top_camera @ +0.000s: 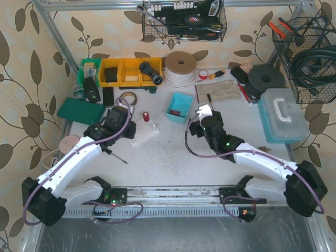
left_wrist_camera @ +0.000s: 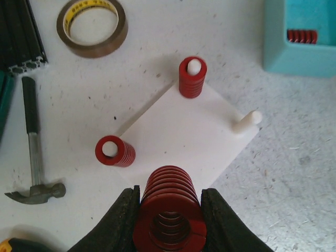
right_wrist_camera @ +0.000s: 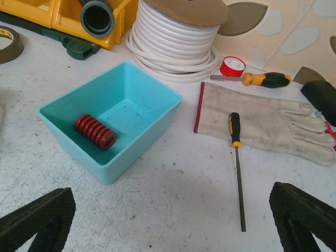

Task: Install the large spring

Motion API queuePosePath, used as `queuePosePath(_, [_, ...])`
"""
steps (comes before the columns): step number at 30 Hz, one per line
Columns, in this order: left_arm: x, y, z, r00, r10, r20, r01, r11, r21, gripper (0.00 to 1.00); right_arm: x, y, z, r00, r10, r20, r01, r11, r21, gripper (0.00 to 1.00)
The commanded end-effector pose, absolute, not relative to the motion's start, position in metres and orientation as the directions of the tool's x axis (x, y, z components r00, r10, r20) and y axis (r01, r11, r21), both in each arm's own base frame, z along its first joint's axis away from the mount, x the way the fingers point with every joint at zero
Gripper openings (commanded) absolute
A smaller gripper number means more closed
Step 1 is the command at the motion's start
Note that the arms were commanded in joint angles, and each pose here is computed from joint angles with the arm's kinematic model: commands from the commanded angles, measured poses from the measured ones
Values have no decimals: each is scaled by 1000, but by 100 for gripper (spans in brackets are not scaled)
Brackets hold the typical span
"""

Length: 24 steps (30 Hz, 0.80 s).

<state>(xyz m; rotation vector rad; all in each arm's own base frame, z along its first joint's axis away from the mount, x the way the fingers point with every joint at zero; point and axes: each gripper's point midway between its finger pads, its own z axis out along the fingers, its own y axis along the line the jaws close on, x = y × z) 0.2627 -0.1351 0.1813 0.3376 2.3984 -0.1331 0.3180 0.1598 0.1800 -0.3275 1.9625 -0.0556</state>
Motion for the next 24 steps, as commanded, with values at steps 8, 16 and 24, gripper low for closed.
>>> queuePosePath(8, [264,-143,146,-788,238,-568,284,959,8,0,321,159,167,-413,-251,-876,-184,964,-190,99])
queuePosePath(16, [262,-137,134,-812,264,-520,279,959,50,0,322,158,168,-413,-253,-875,-182,964,-194,99])
queuePosePath(24, [255,-134,116,-841,270,-469,274,960,61,0,321,157,170,-410,-250,-877,-181,965,-191,99])
